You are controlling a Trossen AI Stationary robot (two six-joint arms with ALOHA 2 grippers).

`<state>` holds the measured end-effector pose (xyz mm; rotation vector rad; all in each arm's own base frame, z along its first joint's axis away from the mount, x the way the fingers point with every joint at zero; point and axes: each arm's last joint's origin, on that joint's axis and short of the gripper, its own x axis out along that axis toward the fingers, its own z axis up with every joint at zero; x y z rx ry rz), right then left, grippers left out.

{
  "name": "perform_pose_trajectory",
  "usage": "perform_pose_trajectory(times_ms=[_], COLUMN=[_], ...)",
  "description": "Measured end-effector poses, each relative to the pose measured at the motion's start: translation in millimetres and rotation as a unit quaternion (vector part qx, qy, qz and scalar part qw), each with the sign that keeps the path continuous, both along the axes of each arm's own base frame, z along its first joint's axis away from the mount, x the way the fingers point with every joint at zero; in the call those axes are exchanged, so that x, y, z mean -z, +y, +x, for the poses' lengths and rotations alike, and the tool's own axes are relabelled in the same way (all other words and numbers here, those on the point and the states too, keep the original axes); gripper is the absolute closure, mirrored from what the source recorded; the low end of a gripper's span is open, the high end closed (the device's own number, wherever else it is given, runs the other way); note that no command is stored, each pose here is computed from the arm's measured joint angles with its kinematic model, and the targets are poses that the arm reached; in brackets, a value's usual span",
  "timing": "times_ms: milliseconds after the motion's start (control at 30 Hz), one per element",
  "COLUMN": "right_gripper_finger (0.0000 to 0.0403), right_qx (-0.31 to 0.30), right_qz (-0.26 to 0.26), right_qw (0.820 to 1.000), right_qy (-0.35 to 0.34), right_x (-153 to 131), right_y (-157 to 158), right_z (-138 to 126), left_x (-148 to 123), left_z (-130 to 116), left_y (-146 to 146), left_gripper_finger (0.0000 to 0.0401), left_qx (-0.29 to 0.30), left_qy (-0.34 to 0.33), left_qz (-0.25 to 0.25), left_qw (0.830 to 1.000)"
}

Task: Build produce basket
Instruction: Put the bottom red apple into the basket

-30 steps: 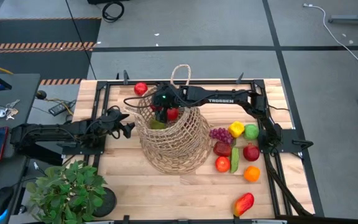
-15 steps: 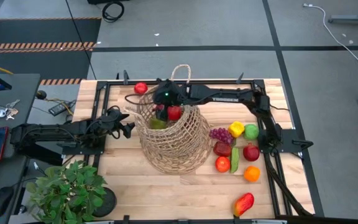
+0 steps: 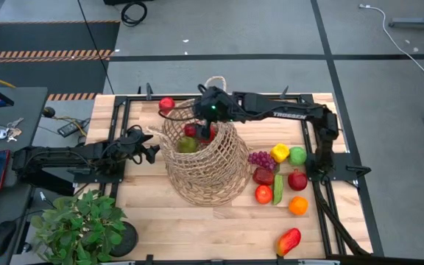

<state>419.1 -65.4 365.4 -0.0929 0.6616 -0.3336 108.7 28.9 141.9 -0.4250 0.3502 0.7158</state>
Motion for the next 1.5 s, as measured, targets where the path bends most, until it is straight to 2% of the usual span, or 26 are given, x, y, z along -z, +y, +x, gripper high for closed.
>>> perform_pose_trajectory(times_ms=[233,400,567,1000,1233,1500], right_gripper_finger=[0.0027,0.0028,0.0028,0.0028,0.0028,0.0028], right_qx=[0.029,0.057,0.084,0.131,0.141,0.177], right_qz=[-0.018,-0.056,-0.106,-0.128,-0.146,-0.150], right_qw=[0.997,0.990,0.983,0.971,0.964,0.958], right_qy=[0.069,0.113,0.126,0.156,0.173,0.169], right_x=[-1.9,2.1,-1.8,-4.8,19.2,54.4], right_y=[26.2,46.5,69.5,106.9,123.1,120.9], right_z=[-18.8,-26.5,-36.3,-66.6,-81.3,-116.6], left_x=[0.1,0.0,0.0,0.1,0.1,0.0], left_z=[0.0,0.0,0.0,0.0,0.0,0.0], left_y=[0.0,0.0,0.0,0.0,0.0,0.0], left_gripper_finger=[0.0044,0.0044,0.0044,0.0044,0.0044,0.0044], left_qx=[0.000,0.000,0.000,0.000,0.000,0.000], left_qy=[0.000,0.000,0.000,0.000,0.000,0.000], left_qz=[0.000,0.000,0.000,0.000,0.000,0.000], left_qw=[1.000,1.000,1.000,1.000,1.000,1.000])
